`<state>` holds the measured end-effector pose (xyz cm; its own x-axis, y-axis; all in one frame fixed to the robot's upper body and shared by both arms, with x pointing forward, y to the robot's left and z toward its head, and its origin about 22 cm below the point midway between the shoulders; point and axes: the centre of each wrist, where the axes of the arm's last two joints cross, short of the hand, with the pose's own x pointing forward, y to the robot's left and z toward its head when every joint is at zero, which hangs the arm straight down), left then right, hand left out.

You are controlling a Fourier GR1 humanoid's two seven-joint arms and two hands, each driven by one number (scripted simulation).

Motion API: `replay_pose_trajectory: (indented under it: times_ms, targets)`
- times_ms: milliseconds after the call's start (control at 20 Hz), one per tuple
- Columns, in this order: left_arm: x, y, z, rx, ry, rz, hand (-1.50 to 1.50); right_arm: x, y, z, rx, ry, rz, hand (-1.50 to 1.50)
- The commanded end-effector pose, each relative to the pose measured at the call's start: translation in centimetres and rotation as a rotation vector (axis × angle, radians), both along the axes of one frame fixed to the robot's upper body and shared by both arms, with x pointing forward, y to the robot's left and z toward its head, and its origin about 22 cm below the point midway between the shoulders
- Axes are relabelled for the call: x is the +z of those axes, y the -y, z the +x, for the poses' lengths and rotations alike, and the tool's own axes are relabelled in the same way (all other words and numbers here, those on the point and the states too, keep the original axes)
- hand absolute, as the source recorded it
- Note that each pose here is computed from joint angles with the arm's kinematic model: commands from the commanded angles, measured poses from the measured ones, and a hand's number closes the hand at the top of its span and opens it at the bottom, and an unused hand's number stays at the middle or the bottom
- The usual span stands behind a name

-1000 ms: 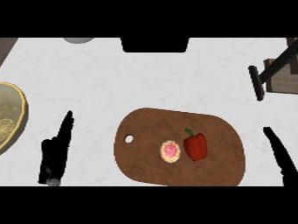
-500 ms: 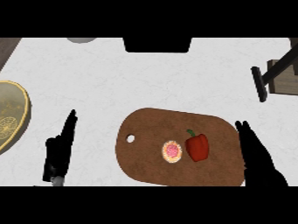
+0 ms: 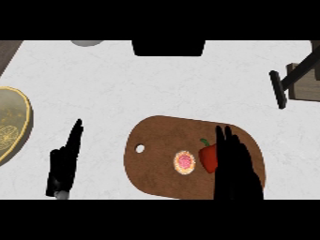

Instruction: Pick the cupcake from the cutting board and place it in the tiered basket

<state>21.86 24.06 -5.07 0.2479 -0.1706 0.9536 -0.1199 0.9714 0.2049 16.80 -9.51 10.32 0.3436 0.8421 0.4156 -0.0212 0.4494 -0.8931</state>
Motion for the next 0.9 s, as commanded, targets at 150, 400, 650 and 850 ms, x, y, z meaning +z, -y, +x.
replay_pose_trajectory:
  times_ms: [150,400,650,850]
  targets:
    - [-0.4,-0.1,-0.7,-0.012,-0.021,-0.021,0.00,0.5,-2.3,2.5,-0.132,-0.198,-0.087,-1.50]
    - [-0.2,-0.3,0.4,0.013,-0.025,-0.011,0.00,-1.2,-3.7,2.3,-0.103,-0.238,-0.087,-1.50]
    - [-0.3,-1.2,-0.4,-0.001,-0.028,-0.018,0.00,-1.6,-3.4,3.8,-0.108,-0.336,-0.142,-1.50]
    - [-0.1,-1.1,0.4,-0.001,-0.033,-0.008,0.00,-2.6,-3.0,5.1,-0.143,-0.380,-0.144,-1.50]
